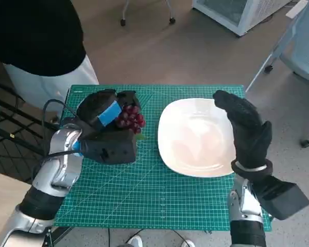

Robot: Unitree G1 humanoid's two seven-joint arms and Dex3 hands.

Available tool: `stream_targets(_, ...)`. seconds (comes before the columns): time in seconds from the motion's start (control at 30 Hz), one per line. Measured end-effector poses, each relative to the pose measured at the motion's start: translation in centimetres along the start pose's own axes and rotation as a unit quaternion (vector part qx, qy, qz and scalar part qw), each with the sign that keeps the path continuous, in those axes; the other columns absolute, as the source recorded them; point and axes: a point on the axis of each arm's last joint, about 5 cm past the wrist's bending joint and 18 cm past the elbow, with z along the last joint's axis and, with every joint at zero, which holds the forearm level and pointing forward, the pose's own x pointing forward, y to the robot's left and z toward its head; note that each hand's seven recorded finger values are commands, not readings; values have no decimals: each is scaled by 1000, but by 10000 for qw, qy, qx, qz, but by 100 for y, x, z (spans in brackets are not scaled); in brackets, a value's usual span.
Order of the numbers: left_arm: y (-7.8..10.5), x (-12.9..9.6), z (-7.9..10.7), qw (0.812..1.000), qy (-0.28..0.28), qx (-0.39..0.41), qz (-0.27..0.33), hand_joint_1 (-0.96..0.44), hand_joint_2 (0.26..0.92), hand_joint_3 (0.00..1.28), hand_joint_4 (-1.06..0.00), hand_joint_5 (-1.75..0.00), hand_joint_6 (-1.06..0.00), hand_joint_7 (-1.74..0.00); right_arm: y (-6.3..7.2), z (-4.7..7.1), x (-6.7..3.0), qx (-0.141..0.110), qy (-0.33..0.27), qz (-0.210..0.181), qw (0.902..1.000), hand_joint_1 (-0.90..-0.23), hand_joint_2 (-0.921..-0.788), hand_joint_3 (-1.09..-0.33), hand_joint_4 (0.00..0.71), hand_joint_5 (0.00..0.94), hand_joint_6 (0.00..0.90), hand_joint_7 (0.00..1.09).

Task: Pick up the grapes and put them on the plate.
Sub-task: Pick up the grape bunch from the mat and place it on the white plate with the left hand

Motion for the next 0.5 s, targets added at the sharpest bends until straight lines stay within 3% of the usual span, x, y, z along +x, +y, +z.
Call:
stream_targets(0.23,-26,50,185,9996,-235,-55,-123,2,921,144,-594,-1369,-575,-1109,-9,4,0,-10,-7,-17,10000,-704,-921,-693,355,2,21,531)
stream_targets(0.5,32,243,607,9963,-811,72,-280,2,921,141,-596,-1352,-573,-1126,-26,17,4,5,-44,-64,10000,-707,-921,-687,357,3,26,527)
